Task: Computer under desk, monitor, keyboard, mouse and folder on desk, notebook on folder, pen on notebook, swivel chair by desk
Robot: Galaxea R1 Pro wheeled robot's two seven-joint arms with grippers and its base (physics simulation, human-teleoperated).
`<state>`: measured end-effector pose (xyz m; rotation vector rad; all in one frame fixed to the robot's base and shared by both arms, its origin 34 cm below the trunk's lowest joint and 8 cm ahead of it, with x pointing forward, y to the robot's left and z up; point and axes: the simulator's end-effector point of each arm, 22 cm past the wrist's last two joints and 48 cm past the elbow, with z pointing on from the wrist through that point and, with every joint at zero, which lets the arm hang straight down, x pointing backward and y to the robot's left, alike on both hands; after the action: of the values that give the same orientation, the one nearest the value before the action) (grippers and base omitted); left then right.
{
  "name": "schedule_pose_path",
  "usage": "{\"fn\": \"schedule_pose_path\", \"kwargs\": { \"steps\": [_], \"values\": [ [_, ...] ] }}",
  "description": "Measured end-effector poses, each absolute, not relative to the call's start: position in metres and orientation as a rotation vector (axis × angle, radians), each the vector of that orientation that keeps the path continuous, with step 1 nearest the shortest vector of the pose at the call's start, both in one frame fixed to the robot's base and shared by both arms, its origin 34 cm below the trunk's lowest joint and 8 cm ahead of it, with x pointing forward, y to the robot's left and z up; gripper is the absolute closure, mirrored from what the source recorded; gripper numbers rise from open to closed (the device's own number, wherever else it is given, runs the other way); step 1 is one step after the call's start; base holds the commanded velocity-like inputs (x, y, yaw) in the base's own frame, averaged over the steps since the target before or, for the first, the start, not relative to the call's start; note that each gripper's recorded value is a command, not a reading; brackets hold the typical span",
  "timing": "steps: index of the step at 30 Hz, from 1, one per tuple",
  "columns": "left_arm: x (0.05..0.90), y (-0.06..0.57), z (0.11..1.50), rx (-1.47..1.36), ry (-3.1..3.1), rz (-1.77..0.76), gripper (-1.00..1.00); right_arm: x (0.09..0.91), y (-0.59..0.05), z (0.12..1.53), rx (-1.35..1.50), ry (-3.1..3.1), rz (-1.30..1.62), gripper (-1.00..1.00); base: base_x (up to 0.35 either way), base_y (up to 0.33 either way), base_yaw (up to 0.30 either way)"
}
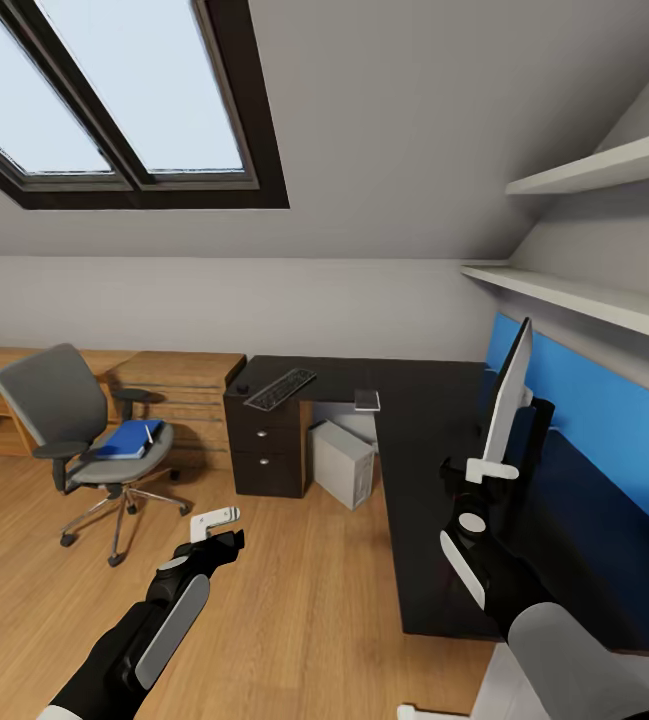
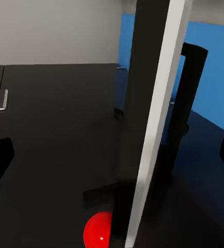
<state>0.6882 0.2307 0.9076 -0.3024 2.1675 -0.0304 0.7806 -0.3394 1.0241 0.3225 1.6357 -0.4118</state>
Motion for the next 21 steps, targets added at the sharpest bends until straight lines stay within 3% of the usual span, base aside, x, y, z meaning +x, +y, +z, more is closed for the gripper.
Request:
{"fn": "schedule_pose_path", "kwargs": {
  "steps": [13,21],
  "values": [
    [0.6881,0.2308,0.9075,-0.302,2.168,-0.03,-1.0,0.7799,-0.3405,1.0219,0.325,1.642,-0.416,-1.0,0.15,0.0,0.0],
    [0.6882,0.2303,0.9069,-0.302,2.169,-0.031,-1.0,0.7781,-0.348,1.0188,0.345,1.65,-0.429,-1.0,0.017,0.0,0.0]
  ]
}}
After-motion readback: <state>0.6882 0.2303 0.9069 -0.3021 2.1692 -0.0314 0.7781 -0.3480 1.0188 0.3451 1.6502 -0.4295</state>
